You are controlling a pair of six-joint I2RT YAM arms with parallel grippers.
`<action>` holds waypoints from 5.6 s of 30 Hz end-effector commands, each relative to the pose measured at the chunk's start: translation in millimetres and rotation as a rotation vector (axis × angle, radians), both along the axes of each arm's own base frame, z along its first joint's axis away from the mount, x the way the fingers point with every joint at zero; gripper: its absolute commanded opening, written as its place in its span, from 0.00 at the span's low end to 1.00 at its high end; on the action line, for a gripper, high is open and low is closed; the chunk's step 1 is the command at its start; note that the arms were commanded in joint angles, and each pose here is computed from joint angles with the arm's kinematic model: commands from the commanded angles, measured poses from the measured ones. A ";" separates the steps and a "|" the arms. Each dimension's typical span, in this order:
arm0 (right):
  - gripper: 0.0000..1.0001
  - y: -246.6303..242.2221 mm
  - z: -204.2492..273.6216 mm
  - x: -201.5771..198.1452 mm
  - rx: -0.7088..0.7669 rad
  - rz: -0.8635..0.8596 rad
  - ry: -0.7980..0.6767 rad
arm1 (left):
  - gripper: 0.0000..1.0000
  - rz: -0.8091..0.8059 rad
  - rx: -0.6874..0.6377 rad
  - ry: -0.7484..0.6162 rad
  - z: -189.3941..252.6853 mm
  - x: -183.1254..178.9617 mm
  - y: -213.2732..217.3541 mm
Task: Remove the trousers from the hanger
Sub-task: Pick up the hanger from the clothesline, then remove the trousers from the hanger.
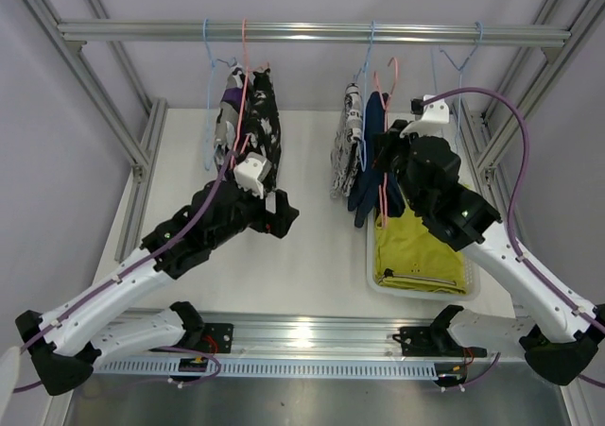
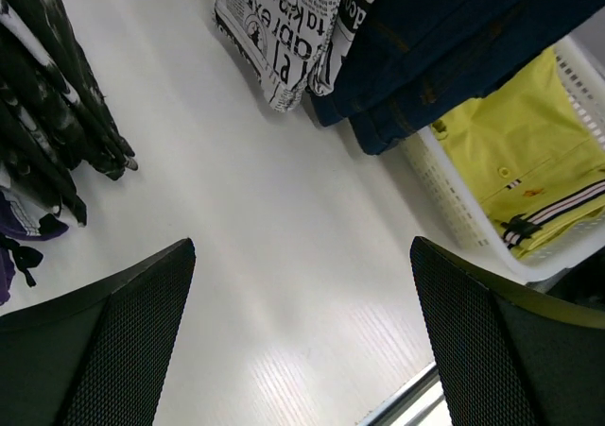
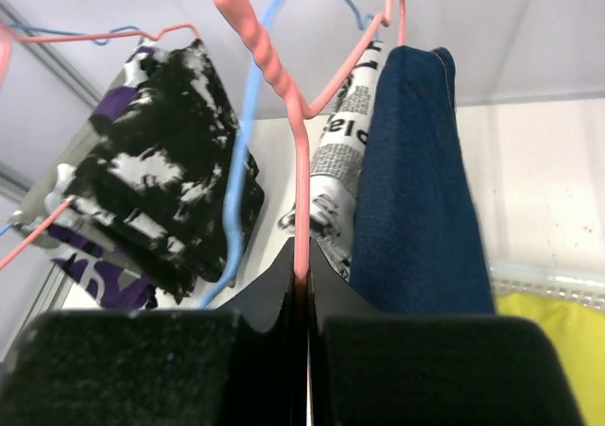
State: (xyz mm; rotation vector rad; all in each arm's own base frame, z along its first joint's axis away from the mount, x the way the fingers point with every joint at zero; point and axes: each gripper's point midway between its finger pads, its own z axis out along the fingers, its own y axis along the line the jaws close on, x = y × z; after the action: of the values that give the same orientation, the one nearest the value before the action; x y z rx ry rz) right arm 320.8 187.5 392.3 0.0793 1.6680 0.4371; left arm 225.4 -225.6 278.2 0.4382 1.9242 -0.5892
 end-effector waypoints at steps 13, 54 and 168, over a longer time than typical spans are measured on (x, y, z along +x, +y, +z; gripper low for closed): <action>0.00 28.2 95.4 -40.0 0.063 -0.241 -0.125 | 0.99 -0.010 -0.034 -0.346 44.8 -23.7 9.3; 0.00 65.4 95.6 -51.2 0.294 -0.165 0.009 | 1.00 -0.014 -0.326 -0.633 104.0 -20.3 -79.1; 0.00 72.7 57.5 -105.9 0.451 0.081 0.075 | 0.01 0.085 -0.398 -0.489 73.1 -33.2 -15.4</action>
State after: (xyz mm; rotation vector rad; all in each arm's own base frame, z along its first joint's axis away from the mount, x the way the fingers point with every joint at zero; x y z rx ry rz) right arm 219.6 272.6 401.6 0.3239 1.7237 0.7917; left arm 193.9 -247.6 337.9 0.3158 1.3441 -0.6378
